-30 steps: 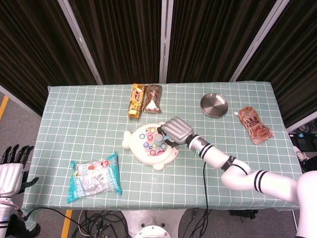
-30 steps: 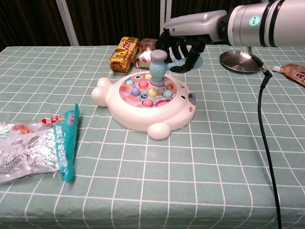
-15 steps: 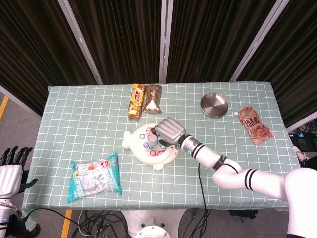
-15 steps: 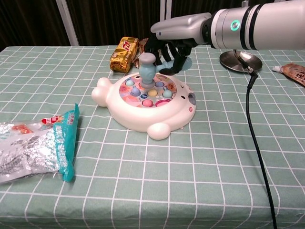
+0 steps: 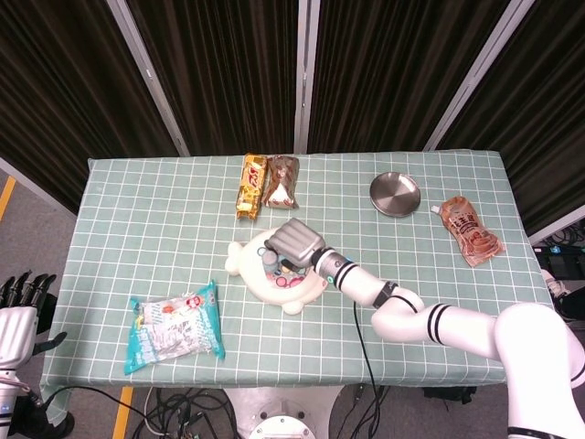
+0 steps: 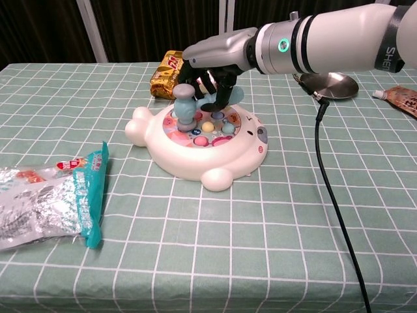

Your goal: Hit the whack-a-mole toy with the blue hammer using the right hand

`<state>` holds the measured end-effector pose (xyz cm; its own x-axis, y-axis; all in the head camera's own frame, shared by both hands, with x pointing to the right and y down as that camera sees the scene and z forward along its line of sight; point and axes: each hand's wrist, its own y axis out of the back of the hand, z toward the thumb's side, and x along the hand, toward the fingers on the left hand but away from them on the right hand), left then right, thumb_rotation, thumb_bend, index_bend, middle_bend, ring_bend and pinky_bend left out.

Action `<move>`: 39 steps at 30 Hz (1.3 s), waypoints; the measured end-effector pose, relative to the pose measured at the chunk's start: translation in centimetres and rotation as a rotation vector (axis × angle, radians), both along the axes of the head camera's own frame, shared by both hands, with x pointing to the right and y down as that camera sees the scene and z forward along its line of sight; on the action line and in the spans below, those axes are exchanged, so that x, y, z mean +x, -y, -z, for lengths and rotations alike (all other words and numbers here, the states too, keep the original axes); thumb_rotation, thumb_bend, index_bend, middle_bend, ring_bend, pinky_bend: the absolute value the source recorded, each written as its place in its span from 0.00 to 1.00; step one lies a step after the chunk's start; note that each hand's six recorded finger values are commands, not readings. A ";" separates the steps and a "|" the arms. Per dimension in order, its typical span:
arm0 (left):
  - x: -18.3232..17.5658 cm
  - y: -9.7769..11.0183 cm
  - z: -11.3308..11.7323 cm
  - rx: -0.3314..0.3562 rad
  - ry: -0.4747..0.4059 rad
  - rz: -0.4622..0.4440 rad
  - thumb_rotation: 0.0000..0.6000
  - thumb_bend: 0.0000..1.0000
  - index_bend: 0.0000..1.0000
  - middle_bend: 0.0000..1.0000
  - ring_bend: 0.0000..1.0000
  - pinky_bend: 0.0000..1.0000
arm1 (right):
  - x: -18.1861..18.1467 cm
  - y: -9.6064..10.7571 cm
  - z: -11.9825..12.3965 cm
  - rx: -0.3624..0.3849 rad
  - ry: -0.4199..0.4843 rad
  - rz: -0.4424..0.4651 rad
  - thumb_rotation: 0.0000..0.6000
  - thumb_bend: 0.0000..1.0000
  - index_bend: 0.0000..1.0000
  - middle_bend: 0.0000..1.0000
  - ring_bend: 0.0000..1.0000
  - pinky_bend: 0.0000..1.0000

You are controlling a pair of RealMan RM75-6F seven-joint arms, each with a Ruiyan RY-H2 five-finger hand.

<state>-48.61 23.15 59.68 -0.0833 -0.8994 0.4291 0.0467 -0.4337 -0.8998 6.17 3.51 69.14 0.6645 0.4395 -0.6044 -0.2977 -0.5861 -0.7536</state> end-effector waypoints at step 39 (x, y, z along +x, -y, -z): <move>1.8 0.9 0.1 0.001 0.001 -0.054 1.00 0.04 0.12 0.13 0.00 0.04 | 20.3 -2.0 -6.0 -0.068 0.012 -0.477 1.00 0.48 0.38 0.44 0.29 0.39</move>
<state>-46.82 22.21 59.56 -0.0346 -0.9030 0.4282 0.0706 -0.4296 -0.9003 26.51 5.55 75.16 0.4051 0.6569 -0.6359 0.0249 -0.7032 -0.7106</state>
